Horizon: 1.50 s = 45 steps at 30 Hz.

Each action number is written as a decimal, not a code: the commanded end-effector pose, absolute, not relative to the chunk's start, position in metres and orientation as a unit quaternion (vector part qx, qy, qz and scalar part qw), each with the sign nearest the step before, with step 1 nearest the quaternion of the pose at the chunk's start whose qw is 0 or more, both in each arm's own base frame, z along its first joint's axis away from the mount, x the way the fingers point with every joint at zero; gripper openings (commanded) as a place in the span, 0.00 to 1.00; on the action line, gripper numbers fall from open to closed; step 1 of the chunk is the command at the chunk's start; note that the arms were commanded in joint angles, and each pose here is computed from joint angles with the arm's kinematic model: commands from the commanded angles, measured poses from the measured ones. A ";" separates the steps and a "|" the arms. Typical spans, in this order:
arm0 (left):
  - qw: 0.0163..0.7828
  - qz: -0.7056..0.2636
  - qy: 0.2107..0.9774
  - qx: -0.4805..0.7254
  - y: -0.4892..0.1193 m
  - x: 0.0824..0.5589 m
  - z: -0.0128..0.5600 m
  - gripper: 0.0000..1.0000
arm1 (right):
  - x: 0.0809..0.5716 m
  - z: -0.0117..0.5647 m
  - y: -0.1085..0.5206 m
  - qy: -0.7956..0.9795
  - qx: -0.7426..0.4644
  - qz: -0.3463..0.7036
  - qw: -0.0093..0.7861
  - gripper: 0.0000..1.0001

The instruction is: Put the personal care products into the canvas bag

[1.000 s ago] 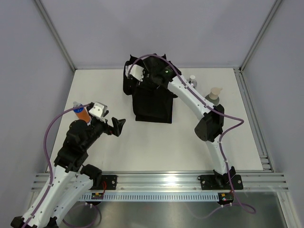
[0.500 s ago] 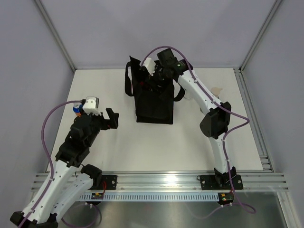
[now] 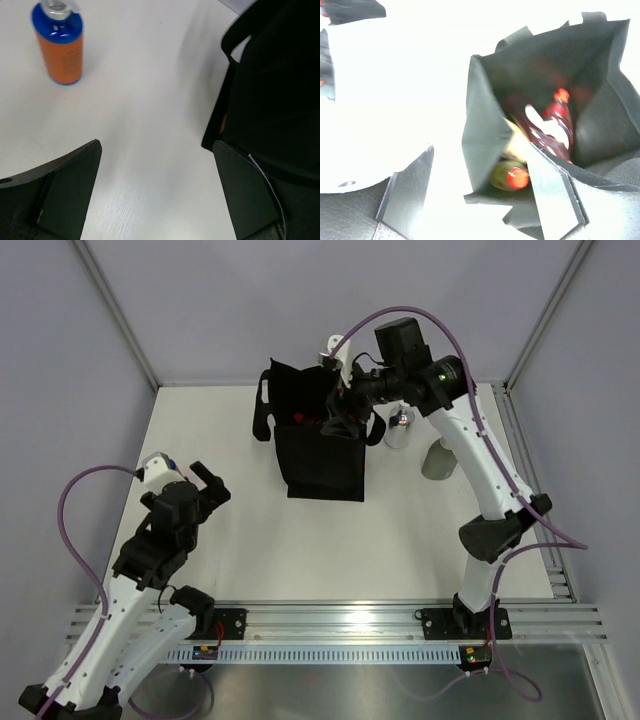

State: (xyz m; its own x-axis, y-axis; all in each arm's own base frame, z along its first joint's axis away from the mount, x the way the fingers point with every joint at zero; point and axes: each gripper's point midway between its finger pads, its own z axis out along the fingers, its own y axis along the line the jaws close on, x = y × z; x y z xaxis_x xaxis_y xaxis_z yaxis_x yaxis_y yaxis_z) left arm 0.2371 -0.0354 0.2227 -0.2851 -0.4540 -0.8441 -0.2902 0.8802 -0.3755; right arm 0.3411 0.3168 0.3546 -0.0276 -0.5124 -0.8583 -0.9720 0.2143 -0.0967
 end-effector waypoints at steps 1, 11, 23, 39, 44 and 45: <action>0.560 -0.022 0.753 -0.345 -0.003 0.237 0.239 0.99 | 0.293 0.389 0.311 0.635 -0.554 0.344 0.415 0.85; 0.489 0.065 0.797 -0.349 0.041 0.288 0.212 0.99 | 0.255 0.400 0.264 0.615 -0.526 0.358 0.465 0.91; 0.430 0.108 0.831 -0.336 0.103 0.364 0.169 0.99 | 0.236 0.343 0.230 0.630 -0.497 0.404 0.438 0.92; 0.400 0.097 0.856 -0.312 0.126 0.395 0.111 0.80 | 0.252 0.319 0.207 0.647 -0.472 0.405 0.441 0.92; 0.426 0.095 0.848 -0.301 0.126 0.397 0.125 0.40 | 0.254 0.315 0.207 0.650 -0.471 0.409 0.434 0.93; 0.434 0.090 0.846 -0.296 0.124 0.398 0.131 0.32 | 0.254 0.314 0.207 0.651 -0.471 0.410 0.432 0.93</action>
State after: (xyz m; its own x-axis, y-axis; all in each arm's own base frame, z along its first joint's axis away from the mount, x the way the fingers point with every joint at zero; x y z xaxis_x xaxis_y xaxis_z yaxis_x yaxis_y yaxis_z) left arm 0.3785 0.1199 0.0889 -0.5518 -0.4669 -0.6910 -0.6134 0.7886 -0.0431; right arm 0.2519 0.2060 0.3093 -0.2219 -0.2718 -0.9364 -0.9567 0.2463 0.1552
